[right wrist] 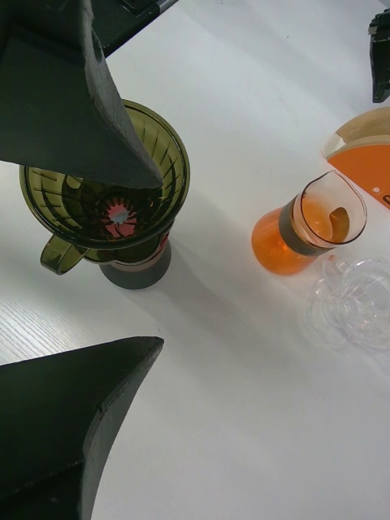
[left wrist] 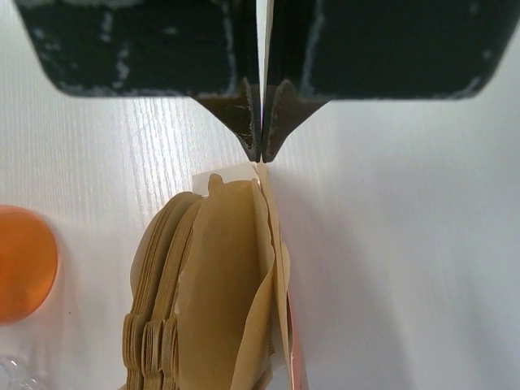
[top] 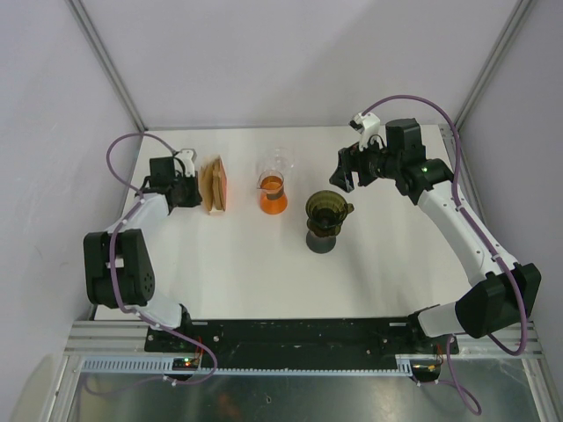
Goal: Place the coffee filter in the dripper
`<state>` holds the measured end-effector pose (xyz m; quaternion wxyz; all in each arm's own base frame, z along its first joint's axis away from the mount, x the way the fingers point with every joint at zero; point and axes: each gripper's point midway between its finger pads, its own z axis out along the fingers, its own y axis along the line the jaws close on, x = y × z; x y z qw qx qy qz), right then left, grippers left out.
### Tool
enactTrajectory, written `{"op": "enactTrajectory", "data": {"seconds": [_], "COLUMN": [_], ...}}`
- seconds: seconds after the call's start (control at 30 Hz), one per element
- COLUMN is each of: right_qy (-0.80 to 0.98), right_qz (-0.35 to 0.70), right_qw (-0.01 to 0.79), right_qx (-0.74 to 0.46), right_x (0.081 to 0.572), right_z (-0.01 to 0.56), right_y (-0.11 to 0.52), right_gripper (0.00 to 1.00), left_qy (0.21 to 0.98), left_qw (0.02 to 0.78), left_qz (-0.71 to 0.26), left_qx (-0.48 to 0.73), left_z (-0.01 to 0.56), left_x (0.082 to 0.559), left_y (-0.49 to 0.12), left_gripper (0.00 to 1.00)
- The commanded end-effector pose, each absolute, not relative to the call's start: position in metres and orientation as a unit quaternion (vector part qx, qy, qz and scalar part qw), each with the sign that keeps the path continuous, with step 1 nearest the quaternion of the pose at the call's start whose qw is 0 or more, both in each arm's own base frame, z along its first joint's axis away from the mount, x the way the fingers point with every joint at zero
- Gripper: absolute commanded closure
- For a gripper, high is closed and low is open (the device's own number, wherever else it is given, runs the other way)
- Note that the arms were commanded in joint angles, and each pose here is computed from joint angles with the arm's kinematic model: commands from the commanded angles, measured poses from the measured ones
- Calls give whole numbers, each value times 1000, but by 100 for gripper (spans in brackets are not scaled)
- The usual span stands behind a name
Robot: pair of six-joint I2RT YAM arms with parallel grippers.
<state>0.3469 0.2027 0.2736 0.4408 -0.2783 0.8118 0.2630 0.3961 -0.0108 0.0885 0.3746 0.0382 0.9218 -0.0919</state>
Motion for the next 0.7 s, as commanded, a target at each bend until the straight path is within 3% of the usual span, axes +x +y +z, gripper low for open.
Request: {"op": "enactTrajectory", "data": {"seconds": [0.0,0.27,0.37,0.67], "right_qy": [802,802,803,802], "right_qz": [265,265,265,264], "right_qw": [450,449,447,447], "right_qx": [-291,-292,-292,-294], "right_x": [344,344,344,343], "right_z": [280,280,279,279], "right_y": [205,206,206,206], "right_gripper": [22,22,22,22], "left_qy": [908,907,906,909], "left_qw": [405,407,406,400], "left_qz": [-92,-99,-106,-110], "left_qx": [52,49,49,47], "left_z": [109,112,112,106], "left_x": [398,411,416,424], "left_y": [-8,-6,-8,-8], "left_gripper": [100,76,75,85]}}
